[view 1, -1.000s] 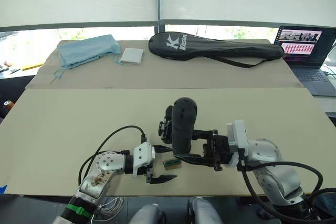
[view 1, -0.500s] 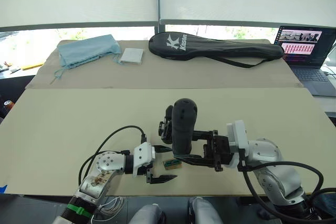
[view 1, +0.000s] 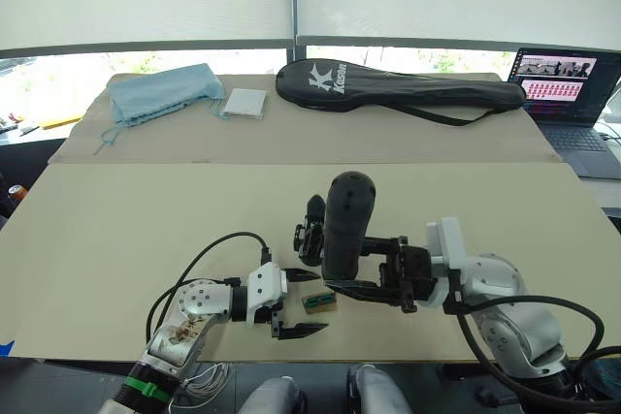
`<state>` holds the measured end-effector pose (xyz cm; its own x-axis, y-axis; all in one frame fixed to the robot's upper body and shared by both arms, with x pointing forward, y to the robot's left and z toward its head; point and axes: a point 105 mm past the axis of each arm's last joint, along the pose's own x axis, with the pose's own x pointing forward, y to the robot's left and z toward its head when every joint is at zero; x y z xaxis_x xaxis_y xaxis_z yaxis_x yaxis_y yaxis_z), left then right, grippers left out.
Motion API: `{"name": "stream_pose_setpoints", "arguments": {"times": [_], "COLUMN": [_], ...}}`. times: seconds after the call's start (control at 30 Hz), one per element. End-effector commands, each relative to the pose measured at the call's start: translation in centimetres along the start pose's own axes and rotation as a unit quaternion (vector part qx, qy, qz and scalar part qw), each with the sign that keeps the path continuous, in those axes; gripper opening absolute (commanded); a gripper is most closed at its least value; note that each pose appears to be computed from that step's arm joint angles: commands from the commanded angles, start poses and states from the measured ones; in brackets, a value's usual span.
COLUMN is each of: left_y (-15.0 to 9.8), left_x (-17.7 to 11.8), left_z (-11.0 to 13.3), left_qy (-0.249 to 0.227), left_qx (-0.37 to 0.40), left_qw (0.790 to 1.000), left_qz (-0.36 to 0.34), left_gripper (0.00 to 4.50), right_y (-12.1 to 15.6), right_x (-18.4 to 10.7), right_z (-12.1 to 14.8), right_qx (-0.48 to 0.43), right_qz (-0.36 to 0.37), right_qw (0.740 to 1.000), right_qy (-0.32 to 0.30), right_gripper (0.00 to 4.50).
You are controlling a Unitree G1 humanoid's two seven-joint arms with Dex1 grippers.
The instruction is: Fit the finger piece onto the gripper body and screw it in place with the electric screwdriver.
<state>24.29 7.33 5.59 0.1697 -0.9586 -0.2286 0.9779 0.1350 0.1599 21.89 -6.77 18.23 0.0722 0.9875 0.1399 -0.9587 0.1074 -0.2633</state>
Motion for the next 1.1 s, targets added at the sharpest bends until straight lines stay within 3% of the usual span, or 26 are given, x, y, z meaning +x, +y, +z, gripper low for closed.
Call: {"name": "stream_pose_setpoints", "arguments": {"times": [0.03, 1.1], "left_y": [-0.59, -0.47], "left_x": [0.34, 0.31], "left_z": [-1.03, -1.06], "left_qy": [0.01, 0.01], "left_qx": [-0.023, -0.024], "left_qw": [1.0, 1.0], "left_qz": [-0.009, -0.004], "left_gripper": [4.5, 4.5], "right_y": [-0.14, -0.01], "right_x": [0.24, 0.24], "right_z": [1.62, 0.91], "right_qx": [-0.039, -0.034], "right_qz": [0.003, 0.003], "right_qw": [0.999, 0.999], "right_qy": [-0.028, -0.015], "right_gripper": [1.9, 1.9]}}
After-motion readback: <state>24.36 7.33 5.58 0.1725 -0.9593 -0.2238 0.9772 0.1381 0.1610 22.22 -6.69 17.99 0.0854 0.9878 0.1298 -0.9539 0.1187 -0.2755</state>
